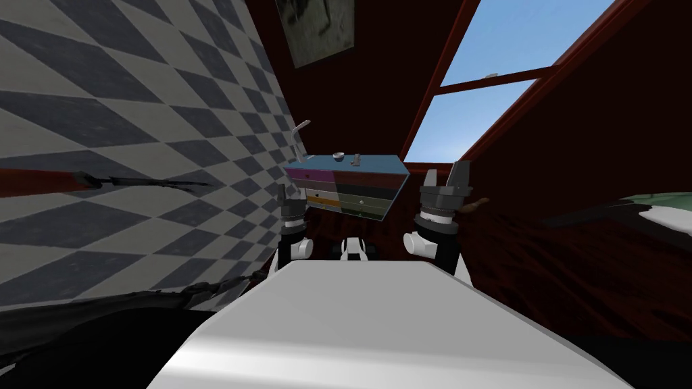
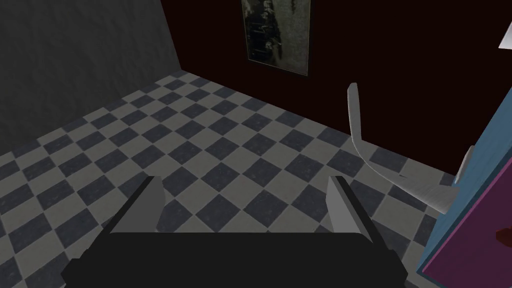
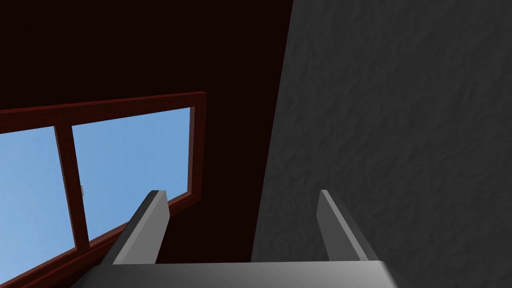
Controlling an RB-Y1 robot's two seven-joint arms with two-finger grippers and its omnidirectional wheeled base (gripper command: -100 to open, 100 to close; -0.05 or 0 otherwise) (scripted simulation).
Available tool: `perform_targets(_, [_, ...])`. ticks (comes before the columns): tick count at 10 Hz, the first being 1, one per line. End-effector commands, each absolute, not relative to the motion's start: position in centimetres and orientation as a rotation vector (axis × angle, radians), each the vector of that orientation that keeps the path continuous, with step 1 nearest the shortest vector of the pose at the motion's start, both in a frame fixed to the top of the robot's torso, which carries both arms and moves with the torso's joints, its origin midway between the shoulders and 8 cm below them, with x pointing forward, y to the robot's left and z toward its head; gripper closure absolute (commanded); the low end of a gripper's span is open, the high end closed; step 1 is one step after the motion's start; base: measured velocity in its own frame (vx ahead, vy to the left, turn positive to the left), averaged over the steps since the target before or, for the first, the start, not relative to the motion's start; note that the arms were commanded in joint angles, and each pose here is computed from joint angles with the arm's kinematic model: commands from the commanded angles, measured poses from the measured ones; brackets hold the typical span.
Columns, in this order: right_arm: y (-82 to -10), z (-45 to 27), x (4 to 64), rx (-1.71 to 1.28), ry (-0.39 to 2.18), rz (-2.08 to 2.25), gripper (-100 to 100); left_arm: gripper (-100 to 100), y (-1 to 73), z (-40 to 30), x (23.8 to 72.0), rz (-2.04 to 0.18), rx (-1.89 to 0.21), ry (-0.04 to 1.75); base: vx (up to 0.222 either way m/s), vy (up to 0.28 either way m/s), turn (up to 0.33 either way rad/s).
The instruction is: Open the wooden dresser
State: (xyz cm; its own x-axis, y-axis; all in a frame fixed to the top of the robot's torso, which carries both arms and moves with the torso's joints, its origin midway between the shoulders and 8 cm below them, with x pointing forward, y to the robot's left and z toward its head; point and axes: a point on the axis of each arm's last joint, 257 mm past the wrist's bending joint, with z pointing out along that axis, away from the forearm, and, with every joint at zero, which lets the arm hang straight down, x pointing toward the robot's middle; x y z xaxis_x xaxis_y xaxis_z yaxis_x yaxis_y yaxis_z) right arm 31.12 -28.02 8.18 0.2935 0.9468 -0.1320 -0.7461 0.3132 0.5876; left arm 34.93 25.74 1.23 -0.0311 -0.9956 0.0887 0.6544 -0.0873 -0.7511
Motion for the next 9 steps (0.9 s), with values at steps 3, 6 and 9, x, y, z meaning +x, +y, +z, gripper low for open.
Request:
perform_targets(3, [-28.0,8.2,31.1,0.462,0.509,1.181,0,-100,26.3,-1.6,36.5,-1.504,-0.726,0.695,0.055,-0.087,-0.052])
perform_targets(6, [-28.0,8.2,31.1,0.462,0.509,1.181,0,-100,27.1,-3.7,37.5,-1.482,-0.742,0.722,0.065,-0.107,-0.057])
perform_targets(9, [-28.0,8.2,31.1,0.462,0.509,1.181,0,-100,28.2,-5.9,38.6,-1.457,-0.76,0.75,0.067,-0.103,-0.064])
